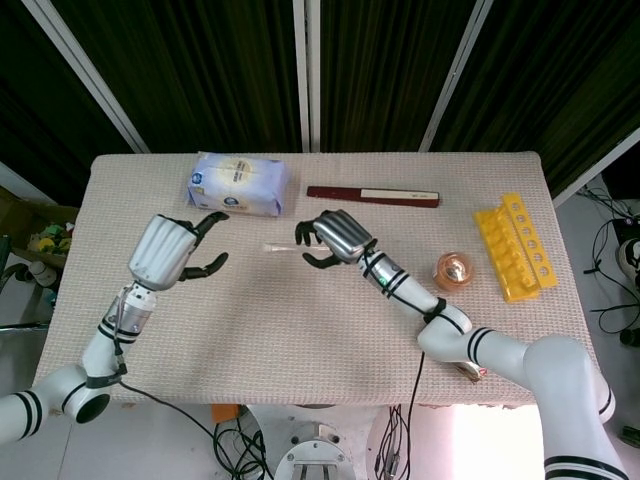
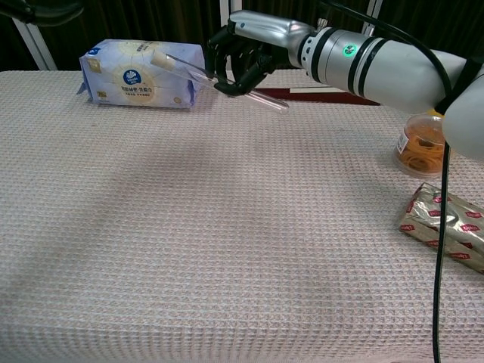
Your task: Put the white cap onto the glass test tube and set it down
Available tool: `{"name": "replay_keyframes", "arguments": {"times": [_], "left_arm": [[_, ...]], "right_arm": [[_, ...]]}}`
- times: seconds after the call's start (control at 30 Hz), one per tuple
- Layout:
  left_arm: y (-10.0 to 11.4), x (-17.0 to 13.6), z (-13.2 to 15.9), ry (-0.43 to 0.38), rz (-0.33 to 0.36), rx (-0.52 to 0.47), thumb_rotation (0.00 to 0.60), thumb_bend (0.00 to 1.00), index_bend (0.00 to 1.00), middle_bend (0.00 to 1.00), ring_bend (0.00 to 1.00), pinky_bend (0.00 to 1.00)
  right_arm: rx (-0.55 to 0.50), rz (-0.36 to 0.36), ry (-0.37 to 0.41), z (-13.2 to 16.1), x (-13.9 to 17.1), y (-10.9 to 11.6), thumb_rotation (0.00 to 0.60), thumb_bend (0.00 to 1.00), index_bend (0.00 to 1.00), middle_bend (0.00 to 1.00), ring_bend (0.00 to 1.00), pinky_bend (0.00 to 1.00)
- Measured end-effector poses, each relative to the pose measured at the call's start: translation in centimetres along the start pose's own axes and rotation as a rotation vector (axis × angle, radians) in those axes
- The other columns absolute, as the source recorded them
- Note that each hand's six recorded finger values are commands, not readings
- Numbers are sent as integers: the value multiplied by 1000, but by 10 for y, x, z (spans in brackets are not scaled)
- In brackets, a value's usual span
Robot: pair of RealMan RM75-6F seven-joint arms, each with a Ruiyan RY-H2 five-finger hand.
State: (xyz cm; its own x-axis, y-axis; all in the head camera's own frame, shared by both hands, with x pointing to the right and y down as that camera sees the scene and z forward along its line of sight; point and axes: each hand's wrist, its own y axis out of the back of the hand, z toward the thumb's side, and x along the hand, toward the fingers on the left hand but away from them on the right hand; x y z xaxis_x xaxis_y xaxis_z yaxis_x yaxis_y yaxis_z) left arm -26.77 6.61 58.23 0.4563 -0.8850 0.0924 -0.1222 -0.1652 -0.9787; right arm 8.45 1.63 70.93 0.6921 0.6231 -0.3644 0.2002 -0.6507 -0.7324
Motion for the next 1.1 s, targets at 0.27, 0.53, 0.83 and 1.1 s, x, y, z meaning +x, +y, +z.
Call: {"name": "replay_keyframes", "arguments": {"times": [0.27,0.53,0.83,1.1], "left_arm": [[6,-18,-17,66,0,16,388,287,289,900,850,979],[4,-23,-23,98,-6,2,387,283,288,899,847,978],[3,-27,-28,117,-11,5,384,280,286,898,847,977],[5,-30,-37,148,-23,22,380,260,266,858,807,952]], "right_arm": [[292,112,-13,-7,-4,-21,600,646,822,672,539,418],[423,154,-24,-9,-14,-52,600,521,710,583,492,365],[453,199,-57,-15,-12,-70,600,330,371,412,345,308],[434,188,-85,-25,1,-52,600,290,151,297,252,269]]}}
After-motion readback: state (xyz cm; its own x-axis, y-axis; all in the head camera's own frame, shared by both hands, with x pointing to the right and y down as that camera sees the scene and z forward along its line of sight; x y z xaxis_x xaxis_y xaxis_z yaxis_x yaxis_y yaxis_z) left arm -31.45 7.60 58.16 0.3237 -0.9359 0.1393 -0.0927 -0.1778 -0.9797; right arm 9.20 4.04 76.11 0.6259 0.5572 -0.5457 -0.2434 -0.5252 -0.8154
